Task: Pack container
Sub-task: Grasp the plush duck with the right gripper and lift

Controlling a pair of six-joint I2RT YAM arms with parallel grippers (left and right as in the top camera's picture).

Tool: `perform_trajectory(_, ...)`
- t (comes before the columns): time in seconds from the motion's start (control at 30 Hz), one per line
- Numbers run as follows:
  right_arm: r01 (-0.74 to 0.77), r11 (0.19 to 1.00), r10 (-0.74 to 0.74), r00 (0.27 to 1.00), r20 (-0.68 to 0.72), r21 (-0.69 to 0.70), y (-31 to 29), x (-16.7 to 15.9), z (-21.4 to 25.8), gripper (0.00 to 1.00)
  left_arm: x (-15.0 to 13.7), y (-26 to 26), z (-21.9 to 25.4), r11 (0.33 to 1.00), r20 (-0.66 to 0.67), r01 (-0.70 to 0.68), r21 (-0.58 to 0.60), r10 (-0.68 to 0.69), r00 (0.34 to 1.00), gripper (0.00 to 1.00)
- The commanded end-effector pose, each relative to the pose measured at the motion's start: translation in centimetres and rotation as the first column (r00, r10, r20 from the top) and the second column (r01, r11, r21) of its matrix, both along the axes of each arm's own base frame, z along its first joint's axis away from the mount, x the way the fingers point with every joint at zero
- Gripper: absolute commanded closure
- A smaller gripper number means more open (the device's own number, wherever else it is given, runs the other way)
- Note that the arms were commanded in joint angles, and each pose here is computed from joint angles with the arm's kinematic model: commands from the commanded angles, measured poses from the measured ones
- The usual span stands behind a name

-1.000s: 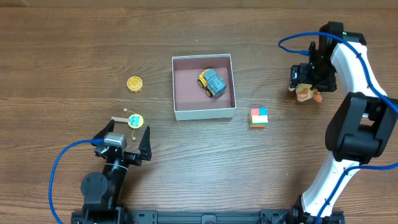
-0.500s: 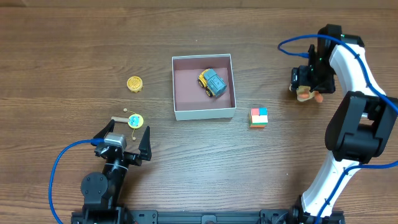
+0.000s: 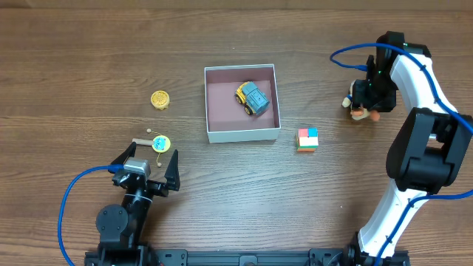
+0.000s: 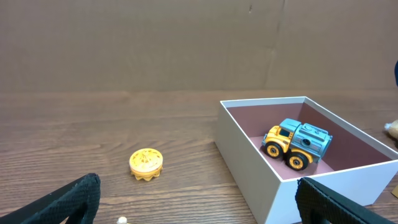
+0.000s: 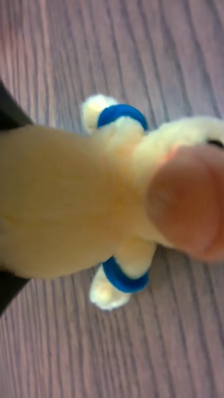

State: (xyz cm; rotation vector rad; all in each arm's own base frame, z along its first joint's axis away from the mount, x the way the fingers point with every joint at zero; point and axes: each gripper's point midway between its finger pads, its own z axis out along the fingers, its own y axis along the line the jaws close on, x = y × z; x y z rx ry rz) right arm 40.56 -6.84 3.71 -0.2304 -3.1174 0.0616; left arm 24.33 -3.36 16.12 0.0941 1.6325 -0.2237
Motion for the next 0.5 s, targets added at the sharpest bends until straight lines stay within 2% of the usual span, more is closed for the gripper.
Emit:
perform_trajectory(0.0, 0.034, 0.999, -0.034, 0.999, 0.005, -0.026, -0.6, 0.4, 0.8, 0.59, 0.0, 0.1, 0.0, 1.0, 0.005, -0.005, -0.007, 0.005, 1.0, 0.0)
perform_trajectory(0.1, 0.044, 0.999, -0.044, 0.999, 0.016, -0.027, -0.4, 0.9, 2.3, 0.59, 0.0, 0.1, 0.0, 1.0, 0.005, -0.005, -0.007, 0.005, 1.0, 0.0)
perform_trajectory(0.3, 0.041, 0.999, -0.038, 0.995, 0.09, -0.029, 1.0, 2.8, 8.0, 0.71, 0.0, 0.1, 0.0, 1.0, 0.004, -0.005, -0.007, 0.005, 1.0, 0.0)
perform_trajectory(0.47, -0.013, 1.0, 0.008, 0.981, 0.195, 0.024, 5.0, 4.4, 13.8, 0.71, 0.0, 0.1, 0.0, 1.0, 0.005, -0.005, -0.007, 0.005, 1.0, 0.0)
